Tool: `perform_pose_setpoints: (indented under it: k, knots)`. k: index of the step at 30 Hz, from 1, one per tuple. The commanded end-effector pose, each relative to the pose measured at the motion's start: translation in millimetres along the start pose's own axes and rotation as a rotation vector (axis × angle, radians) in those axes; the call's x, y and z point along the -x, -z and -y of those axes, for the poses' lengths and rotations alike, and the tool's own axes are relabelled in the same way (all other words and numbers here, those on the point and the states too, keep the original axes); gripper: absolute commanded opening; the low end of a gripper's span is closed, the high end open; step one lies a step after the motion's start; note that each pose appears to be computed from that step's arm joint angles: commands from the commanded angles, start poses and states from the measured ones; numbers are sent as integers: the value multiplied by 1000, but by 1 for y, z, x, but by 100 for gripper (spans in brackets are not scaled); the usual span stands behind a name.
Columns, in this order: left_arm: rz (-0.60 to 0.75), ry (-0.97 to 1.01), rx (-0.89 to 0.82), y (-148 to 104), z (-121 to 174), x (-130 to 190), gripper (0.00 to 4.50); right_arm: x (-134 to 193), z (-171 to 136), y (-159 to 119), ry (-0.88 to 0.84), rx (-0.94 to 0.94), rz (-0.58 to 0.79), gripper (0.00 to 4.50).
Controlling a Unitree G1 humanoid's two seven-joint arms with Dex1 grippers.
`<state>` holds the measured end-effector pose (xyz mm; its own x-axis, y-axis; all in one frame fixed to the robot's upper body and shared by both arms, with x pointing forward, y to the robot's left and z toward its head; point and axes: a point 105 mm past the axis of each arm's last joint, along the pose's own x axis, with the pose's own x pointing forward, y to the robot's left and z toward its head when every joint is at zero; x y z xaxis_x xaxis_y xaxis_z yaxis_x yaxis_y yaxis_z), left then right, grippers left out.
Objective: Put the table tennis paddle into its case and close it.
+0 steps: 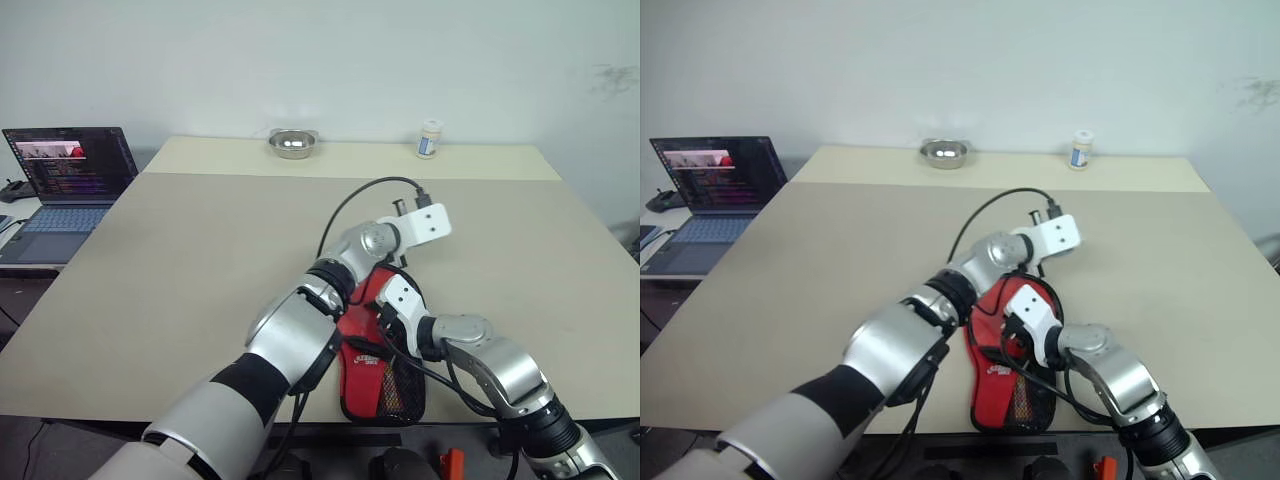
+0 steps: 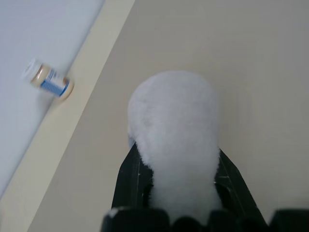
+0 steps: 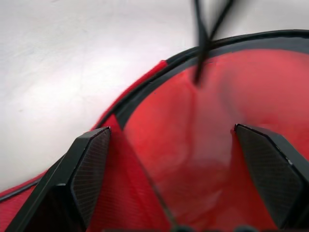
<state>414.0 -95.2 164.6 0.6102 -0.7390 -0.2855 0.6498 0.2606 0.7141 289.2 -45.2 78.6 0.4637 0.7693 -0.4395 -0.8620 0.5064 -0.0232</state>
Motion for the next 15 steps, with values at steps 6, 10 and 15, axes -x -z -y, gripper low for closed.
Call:
perform_pose_setpoints:
  k: [6,10,15]
  knots:
    - [231,115,21,-77,24,-10,47,-8,-21,57,-58,-144,-207,450]
    - [221,182,31,-71,35,-10,47,-10,-18,55,-50,-141,-201,450]
    - [210,324,40,-60,55,-7,143,-11,-16,54,-48,-135,-197,450]
